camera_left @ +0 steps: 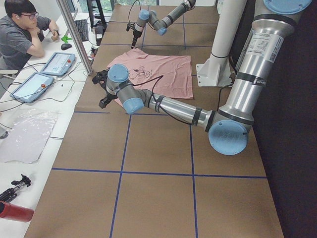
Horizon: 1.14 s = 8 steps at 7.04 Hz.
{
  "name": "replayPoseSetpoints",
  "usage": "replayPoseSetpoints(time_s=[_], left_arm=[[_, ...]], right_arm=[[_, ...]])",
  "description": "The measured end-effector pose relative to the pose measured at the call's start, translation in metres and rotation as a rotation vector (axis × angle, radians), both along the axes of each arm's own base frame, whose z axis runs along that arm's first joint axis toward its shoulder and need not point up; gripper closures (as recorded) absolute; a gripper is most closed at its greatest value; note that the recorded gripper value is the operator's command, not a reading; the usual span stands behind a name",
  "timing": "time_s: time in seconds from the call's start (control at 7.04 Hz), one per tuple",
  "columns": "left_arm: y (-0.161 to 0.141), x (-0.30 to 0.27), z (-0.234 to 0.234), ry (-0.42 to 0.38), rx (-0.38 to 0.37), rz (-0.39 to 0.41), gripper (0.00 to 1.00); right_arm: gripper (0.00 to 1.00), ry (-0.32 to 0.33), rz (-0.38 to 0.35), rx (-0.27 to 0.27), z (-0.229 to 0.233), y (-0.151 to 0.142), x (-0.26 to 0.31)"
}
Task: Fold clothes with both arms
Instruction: 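Move the right gripper down to the pink shirt's nearest sleeve and grasp it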
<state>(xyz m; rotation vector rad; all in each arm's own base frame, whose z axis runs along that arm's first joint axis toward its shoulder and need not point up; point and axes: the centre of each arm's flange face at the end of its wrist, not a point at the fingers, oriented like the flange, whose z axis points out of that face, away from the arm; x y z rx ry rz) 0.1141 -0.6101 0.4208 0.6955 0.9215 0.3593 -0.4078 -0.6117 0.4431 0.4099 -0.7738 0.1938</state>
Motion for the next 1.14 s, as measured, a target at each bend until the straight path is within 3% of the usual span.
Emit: replayPoseSetpoints(time_s=[0.43, 0.71, 0.85, 0.99, 1.14], left_arm=[[-0.0003, -0.0007, 0.0007, 0.0, -0.001, -0.001, 0.0], [-0.0004, -0.0003, 0.0011, -0.001, -0.002, -0.001, 0.0], [-0.0003, -0.0002, 0.001, -0.001, -0.002, -0.001, 0.0], [-0.0003, -0.0004, 0.0007, 0.0, -0.001, -0.001, 0.0], [-0.0002, -0.0008, 0.0004, 0.0, 0.0, -0.001, 0.0]], right_arm=[[0.36, 0.011, -0.004, -0.003, 0.0066, 0.0047, -0.0054], [0.42, 0.012, -0.005, -0.005, 0.008, 0.0054, -0.0056], [0.61, 0.011, -0.004, -0.005, 0.0081, 0.0055, -0.0053], [0.87, 0.011, -0.003, -0.006, 0.0086, 0.0056, -0.0047], [1.0, 0.011, -0.001, -0.008, 0.0092, 0.0055, -0.0042]])
